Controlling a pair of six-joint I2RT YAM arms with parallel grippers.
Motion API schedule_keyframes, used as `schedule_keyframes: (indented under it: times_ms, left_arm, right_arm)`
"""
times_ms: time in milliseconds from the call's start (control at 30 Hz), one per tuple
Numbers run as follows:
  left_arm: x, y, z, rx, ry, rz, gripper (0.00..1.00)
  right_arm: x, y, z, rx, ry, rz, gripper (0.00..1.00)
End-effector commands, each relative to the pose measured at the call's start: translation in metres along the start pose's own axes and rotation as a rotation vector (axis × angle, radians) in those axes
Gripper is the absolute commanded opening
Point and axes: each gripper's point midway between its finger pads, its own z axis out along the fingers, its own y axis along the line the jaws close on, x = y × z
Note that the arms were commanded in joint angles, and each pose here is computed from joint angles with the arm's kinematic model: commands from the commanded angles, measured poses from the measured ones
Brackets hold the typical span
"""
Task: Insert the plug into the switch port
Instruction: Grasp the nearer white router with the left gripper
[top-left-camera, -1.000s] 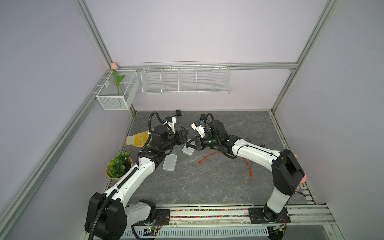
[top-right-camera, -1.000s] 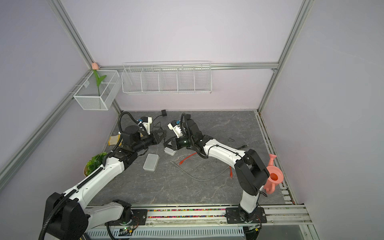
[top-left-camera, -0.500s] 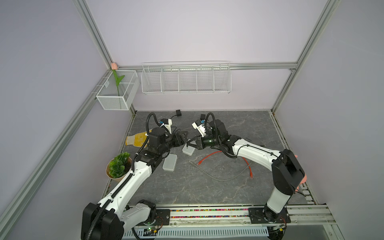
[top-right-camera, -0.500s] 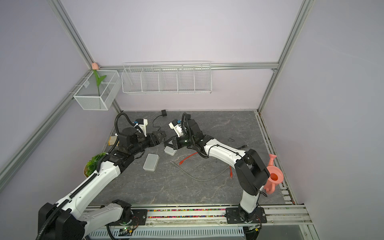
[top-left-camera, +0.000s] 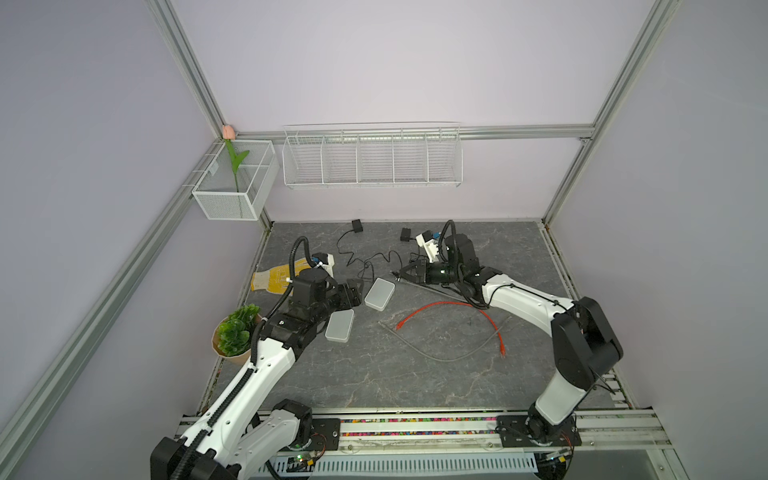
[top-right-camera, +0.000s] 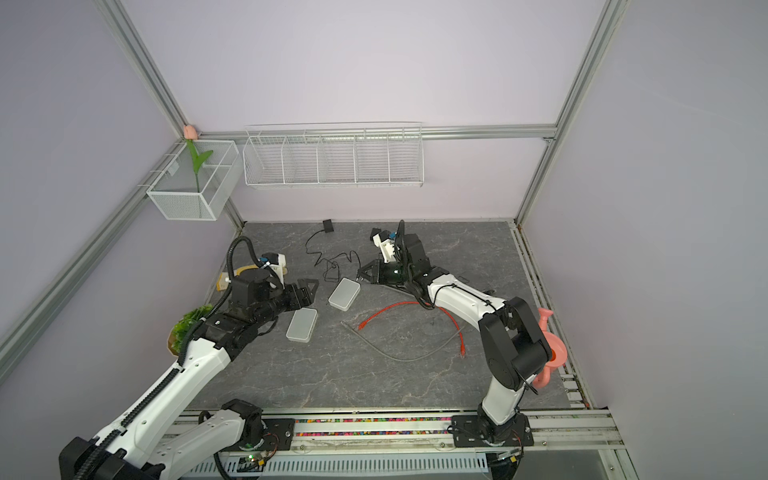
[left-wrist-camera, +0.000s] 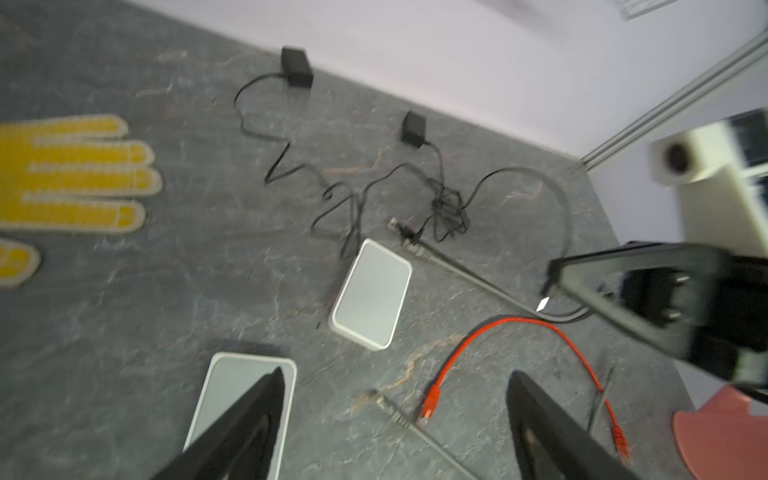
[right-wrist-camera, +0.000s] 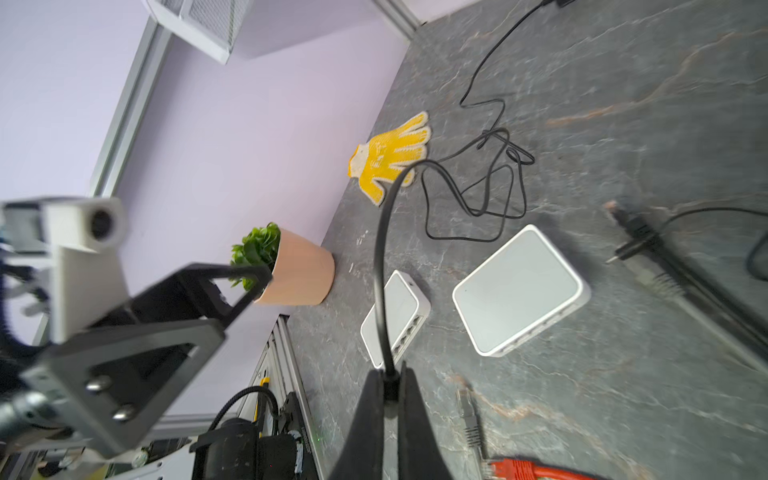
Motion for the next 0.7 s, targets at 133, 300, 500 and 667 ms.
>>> schedule_keyframes:
  times_ms: [133, 300, 500, 667]
  left_arm:
    - [0.064, 0.061, 0.025, -0.269, 0.229, 0.01, 0.99]
    - [0.092, 0.079, 0.036, -0.346, 0.332, -0.01, 0.99]
    - [0.111, 0.09, 0.047, -0.382, 0.392, -0.01, 0.99]
    - [0.118, 0.094, 0.057, -0.403, 0.42, -0.007, 0.99]
  right_arm:
    - [-0.018, 0.019, -0.036, 0.037, -0.062, -0.074, 0.07]
    - [-0.022, 0.011, -0.053, 0.048, -0.092, -0.072, 0.06]
    - [-0.022, 0.008, -0.063, 0.043, -0.106, -0.07, 0.07]
    - [-0.019, 0.008, -0.068, 0.036, -0.112, -0.071, 0.07]
